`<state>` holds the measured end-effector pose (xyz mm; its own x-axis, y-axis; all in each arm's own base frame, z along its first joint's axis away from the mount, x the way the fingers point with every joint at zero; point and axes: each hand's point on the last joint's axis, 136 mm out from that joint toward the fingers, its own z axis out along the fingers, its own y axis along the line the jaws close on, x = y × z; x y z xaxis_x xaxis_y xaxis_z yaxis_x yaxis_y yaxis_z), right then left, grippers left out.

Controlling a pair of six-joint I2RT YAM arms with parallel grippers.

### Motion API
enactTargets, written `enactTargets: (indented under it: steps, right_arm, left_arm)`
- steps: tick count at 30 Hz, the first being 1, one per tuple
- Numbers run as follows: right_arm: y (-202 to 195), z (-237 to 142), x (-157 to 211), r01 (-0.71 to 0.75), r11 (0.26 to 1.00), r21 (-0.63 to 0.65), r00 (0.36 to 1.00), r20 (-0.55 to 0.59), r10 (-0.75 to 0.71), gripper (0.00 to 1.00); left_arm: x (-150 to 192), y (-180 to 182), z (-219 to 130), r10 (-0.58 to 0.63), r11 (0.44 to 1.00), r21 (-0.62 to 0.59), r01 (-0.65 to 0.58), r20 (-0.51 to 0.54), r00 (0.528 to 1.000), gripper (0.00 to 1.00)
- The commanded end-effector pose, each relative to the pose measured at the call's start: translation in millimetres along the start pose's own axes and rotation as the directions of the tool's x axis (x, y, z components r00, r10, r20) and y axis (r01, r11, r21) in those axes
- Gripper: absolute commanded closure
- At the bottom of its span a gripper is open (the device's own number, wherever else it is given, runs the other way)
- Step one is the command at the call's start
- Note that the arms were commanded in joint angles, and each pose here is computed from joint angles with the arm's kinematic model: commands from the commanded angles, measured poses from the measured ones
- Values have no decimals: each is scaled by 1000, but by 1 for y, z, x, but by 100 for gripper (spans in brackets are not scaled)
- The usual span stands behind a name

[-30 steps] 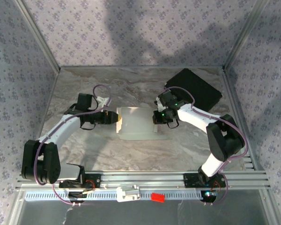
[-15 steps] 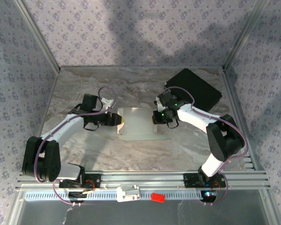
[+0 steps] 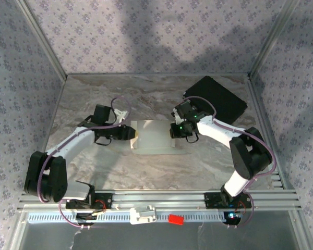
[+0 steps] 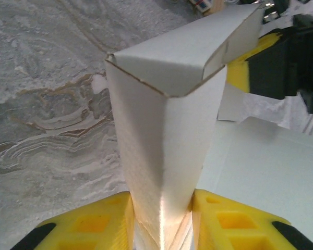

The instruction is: Fold the paper box

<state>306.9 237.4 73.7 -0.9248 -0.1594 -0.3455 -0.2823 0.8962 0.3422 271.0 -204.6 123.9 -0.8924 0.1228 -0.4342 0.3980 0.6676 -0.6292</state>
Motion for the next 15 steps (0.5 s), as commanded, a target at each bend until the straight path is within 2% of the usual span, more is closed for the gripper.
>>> enactTargets:
  steps: [1, 6, 15]
  right_arm:
    - [24, -17, -15, 43, 999, 0, 997, 64, -42, 100]
    - [24, -26, -18, 33, 993, 109, 992, 118, -46, 100]
    - [44, -30, -16, 2, 985, 171, 987, 159, -30, 100]
  left_arm:
    - [-8, 5, -1, 23, 994, -104, -20, 20, 1000, 70]
    - [-6, 23, -1, 9, 967, -255, 2, 43, 999, 74]
    - [2, 29, 17, 1, 933, -359, 4, 14, 1000, 78]
